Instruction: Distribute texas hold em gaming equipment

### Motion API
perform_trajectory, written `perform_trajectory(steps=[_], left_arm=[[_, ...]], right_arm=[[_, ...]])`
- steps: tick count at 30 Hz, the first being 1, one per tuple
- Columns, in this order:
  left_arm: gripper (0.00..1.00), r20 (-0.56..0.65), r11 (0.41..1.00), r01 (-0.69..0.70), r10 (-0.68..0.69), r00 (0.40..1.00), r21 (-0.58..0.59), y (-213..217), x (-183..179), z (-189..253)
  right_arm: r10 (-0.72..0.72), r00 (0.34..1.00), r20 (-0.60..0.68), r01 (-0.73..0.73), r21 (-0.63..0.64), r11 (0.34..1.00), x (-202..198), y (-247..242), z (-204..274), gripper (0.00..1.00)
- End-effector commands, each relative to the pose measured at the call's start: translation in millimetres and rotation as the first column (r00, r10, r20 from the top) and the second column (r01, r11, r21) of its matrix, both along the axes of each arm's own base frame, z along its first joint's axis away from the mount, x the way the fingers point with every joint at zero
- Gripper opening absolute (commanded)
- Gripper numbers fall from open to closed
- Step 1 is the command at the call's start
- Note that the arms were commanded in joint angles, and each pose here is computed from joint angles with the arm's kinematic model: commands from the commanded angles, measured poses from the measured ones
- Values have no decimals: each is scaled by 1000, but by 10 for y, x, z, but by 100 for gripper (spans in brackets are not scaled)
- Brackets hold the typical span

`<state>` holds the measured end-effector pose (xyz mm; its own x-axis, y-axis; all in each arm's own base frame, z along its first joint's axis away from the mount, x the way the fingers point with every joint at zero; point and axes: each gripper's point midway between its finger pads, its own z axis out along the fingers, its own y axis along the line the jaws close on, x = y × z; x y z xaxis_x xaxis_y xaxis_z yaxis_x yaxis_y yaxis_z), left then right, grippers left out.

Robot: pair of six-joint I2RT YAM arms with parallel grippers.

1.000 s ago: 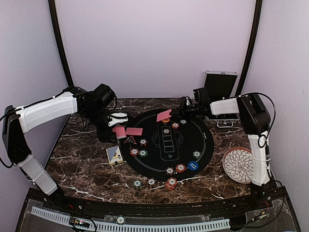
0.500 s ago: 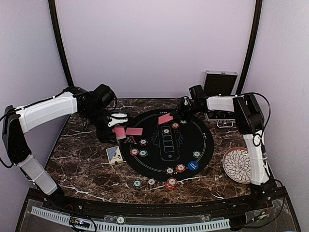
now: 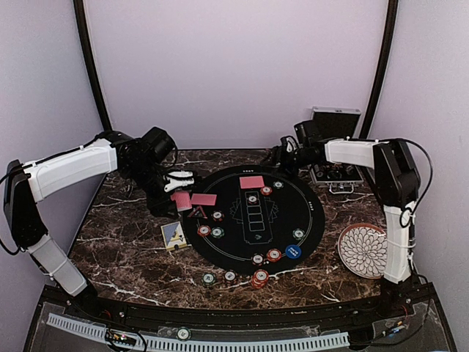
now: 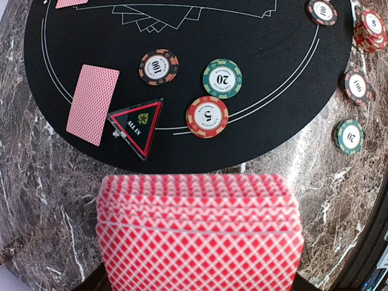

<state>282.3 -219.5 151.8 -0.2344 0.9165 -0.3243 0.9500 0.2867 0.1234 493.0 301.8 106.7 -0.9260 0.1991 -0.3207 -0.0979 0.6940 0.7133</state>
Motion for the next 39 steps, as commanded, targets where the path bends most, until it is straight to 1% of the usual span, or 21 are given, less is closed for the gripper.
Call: perform_trajectory(steps=[1,3,8,11,14,23,35,39], left_arm=[[8,13,1000,3,-3,1000,-31,-61,27,121],[8,12,999,3,-3,1000,-35,-75,37,124],[8,19,999,0,0,1000,-37,-91,70,142],[8,25,999,-2,3,1000,-44,-104,87,151],[8,23,999,-4,6,1000,-50,-119,91,158],[8,25,999,-7,8,1000,-52,-117,88,171],[7,27,997,-12,15,1000,-76,-141,86,233],[7,32,997,-15,18,999,-82,-154,100,254]], right_arm=[[95,989,113,-113,163,980,-392,438,601,69],[149,984,100,-166,203,965,-670,635,626,71],[253,964,81,-265,345,900,-1304,1065,733,75],[313,947,70,-312,419,853,-1586,1240,801,75],[364,929,62,-348,477,807,-1776,1394,863,75],[443,895,48,-393,554,734,-2070,1763,881,75],[466,884,39,-399,583,707,-2153,1948,889,70],[465,885,28,-392,585,710,-2132,2020,868,68]])
